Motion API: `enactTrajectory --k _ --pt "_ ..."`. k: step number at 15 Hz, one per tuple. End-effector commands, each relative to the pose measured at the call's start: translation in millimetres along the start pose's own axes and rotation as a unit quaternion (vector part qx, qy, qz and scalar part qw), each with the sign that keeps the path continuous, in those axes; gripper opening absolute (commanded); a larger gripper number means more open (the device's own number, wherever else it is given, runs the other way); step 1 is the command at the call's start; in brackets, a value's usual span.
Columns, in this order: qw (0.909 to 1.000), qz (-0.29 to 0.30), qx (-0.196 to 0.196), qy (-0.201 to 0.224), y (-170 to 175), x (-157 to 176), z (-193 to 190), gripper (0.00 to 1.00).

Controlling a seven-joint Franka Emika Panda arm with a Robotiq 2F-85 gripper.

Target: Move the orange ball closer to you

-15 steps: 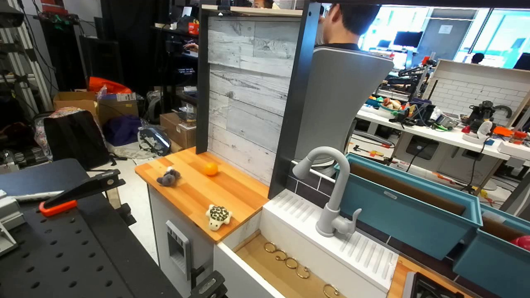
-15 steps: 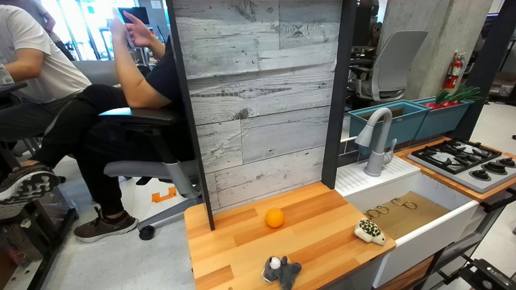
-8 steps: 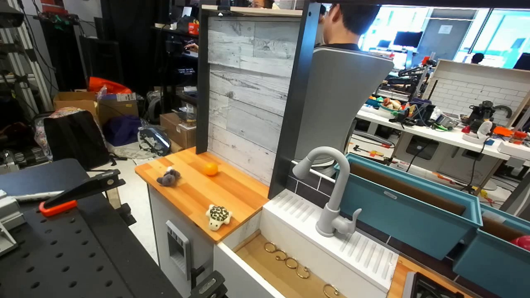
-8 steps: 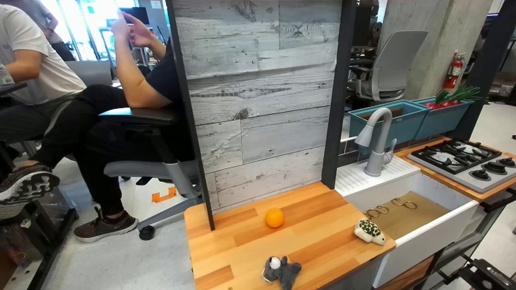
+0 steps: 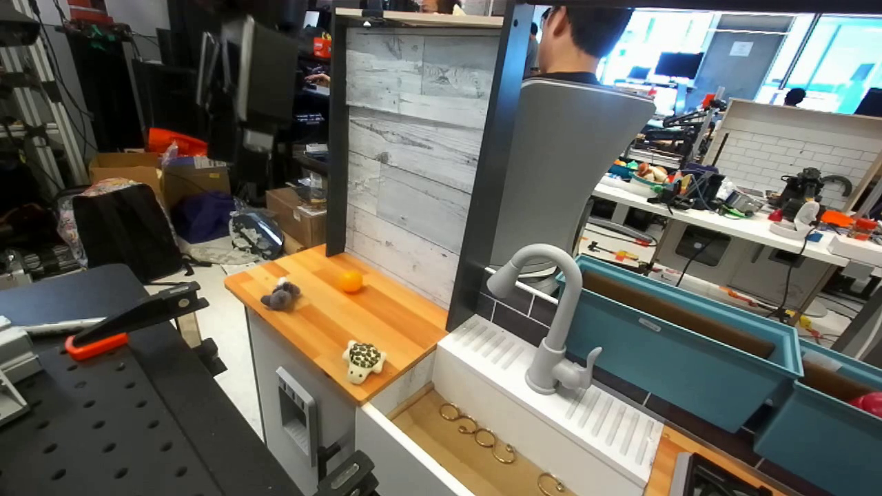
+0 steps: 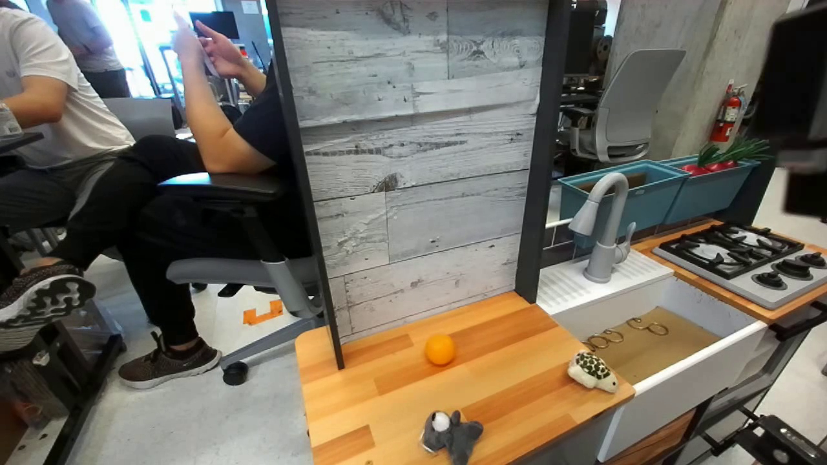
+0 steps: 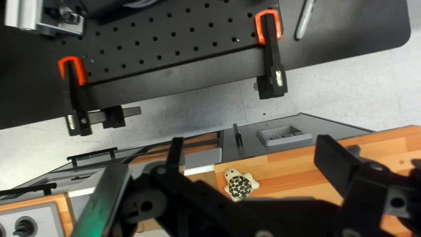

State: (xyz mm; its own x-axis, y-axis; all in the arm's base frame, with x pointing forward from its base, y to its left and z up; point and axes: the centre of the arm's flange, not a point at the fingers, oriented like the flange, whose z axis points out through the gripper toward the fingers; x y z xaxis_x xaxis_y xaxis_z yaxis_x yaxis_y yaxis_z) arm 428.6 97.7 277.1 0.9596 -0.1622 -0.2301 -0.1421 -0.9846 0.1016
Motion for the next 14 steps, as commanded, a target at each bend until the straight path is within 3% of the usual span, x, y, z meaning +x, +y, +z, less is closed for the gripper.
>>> enactTrajectory --k 1,6,14 --pt "0.9997 0.004 0.01 0.022 -38 61 49 1.0" --pt "0.9979 -0.025 -0.01 0.059 -78 122 99 1.0" --pt "0.9946 -0.056 0.036 0.081 -172 207 116 1.0"
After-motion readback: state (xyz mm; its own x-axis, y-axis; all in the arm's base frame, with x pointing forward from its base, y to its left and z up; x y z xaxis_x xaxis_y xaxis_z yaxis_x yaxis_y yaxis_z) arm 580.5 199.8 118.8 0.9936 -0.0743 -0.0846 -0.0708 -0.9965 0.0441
